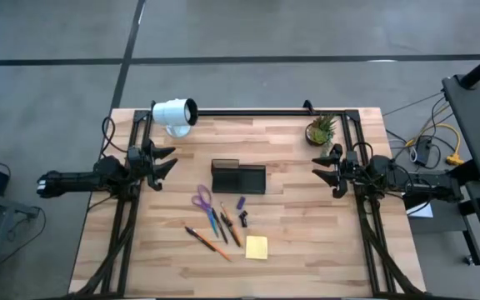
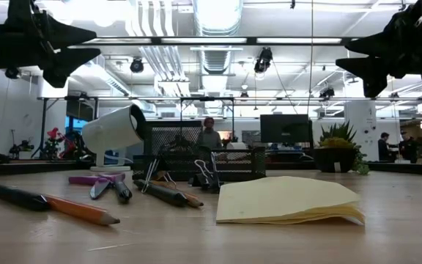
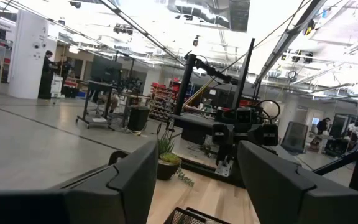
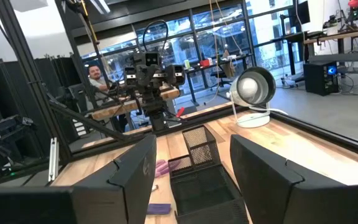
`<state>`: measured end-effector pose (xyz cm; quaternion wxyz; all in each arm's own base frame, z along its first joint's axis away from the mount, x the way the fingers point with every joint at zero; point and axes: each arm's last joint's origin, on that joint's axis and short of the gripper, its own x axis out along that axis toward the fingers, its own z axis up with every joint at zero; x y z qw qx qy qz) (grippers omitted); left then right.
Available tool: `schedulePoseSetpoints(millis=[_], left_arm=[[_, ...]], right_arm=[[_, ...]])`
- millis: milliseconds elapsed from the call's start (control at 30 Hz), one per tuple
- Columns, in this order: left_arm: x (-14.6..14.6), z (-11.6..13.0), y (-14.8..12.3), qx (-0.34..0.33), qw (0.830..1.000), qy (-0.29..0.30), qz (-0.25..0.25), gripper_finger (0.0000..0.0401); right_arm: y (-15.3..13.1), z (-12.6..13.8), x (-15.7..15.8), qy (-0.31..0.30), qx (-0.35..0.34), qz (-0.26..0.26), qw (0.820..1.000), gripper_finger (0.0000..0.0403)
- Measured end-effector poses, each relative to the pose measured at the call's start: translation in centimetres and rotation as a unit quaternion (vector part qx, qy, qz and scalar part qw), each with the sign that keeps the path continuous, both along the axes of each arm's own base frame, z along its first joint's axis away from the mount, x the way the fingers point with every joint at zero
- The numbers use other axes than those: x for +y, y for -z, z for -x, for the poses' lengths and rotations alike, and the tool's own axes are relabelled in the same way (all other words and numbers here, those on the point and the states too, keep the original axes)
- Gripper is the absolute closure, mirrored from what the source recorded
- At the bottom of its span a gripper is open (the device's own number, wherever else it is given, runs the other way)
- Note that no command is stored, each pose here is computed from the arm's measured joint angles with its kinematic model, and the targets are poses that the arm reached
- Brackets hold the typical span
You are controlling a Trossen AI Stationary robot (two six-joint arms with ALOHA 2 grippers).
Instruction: Pick and place office supplies into organizer
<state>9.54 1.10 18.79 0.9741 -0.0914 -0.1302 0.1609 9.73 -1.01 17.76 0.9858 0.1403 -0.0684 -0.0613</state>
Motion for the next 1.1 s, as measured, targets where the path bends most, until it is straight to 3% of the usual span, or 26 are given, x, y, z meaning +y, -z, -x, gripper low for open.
schedulePoseSetpoints(millis=[833,900,967,1100], left_arm=[[0.00,0.00,0.01,0.000,1.000,0.000,0.000,0.0194],[0.00,0.00,0.00,0.000,1.000,0.000,0.000,0.0194],[0.00,0.00,0.01,0.000,1.000,0.000,0.000,0.0194],[0.00,0.00,0.00,0.000,1.000,0.000,0.000,0.0194]], right_arm=[[-0.16,0.04,-0.10,0.017,-0.009,-0.007,1.000,0.0209],[-0.16,0.05,-0.17,0.024,-0.016,-0.045,0.999,0.0209],[-0.17,0.06,-0.17,0.015,-0.029,-0.116,0.993,0.0209],[0.12,0.00,-0.43,0.041,-0.052,-0.270,0.961,0.0209]])
